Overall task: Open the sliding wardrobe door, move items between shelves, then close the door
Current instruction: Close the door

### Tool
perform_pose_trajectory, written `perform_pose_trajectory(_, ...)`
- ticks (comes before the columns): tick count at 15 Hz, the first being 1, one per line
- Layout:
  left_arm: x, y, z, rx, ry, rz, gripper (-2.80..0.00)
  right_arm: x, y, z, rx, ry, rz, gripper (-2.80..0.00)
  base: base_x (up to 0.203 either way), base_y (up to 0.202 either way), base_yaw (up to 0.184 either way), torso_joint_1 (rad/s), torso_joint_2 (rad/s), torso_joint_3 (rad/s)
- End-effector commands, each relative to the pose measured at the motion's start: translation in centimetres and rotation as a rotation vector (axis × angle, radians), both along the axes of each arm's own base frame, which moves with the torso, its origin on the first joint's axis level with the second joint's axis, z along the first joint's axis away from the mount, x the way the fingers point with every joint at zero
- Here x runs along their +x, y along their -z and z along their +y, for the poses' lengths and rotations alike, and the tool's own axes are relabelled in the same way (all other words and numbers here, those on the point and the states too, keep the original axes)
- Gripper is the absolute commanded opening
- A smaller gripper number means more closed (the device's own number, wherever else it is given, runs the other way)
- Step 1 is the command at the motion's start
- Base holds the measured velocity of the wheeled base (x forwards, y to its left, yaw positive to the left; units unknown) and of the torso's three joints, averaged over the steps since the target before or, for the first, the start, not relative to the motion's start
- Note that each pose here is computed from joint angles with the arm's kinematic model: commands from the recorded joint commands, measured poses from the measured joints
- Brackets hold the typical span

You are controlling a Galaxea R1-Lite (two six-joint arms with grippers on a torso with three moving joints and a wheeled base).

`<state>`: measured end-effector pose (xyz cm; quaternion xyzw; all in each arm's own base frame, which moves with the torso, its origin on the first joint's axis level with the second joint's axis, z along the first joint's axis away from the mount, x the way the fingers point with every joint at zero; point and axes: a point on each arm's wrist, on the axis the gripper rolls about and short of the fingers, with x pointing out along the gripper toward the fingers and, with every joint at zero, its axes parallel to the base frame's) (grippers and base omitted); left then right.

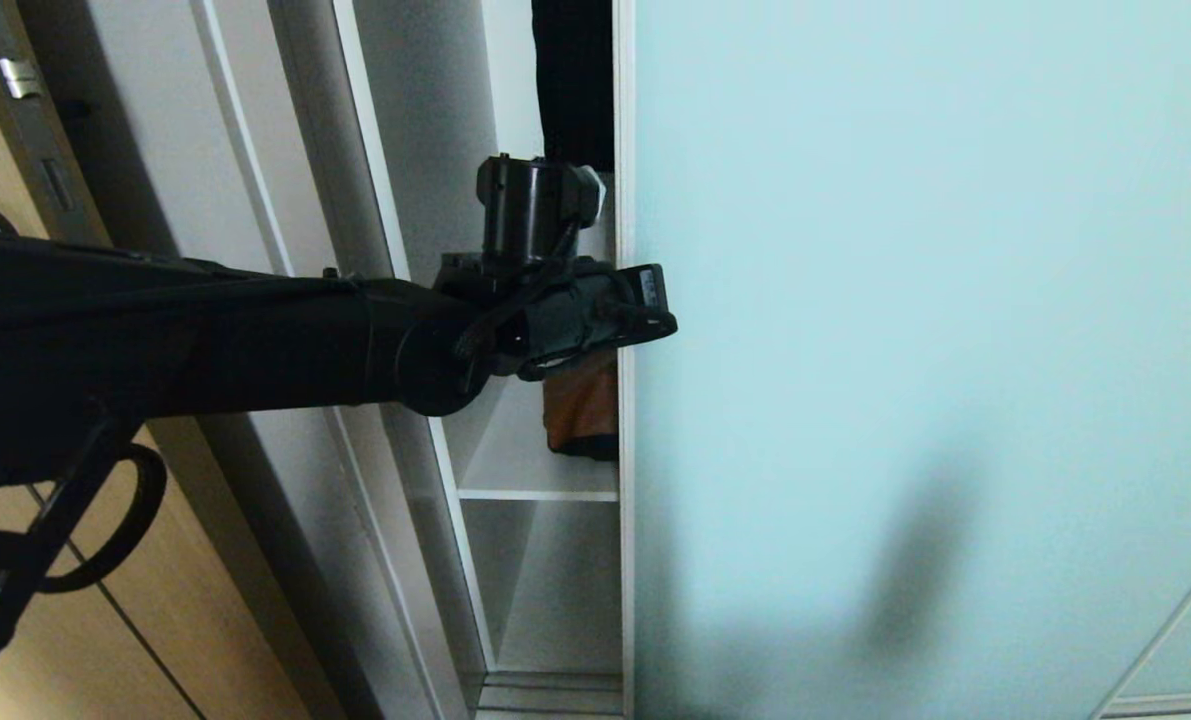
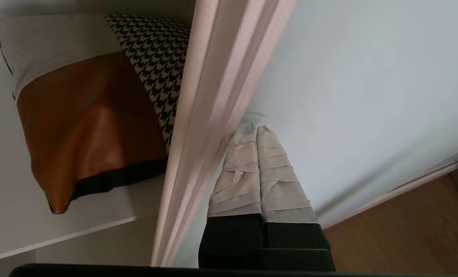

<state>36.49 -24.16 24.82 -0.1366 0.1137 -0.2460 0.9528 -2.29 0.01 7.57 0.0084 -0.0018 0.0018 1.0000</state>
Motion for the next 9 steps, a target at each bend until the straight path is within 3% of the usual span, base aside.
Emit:
perform_pose_trajectory(1,0.2,-0.1,0.7,-0.003,-0.022,0.0,-2.8,0.0,0.0,0.0,0.0,-0.001,-0.001,-2.8,0.0,0.0,0.0,0.0,0.0,0.0)
perform_pose_trajectory(9,-1.4,-2.3,3.8,-0.018,-0.063,-0.023,-2.8,0.0,0.0,0.0,0.0,0.001,-0.001,-2.8,0.0,0.0,0.0,0.0,0.0,0.0)
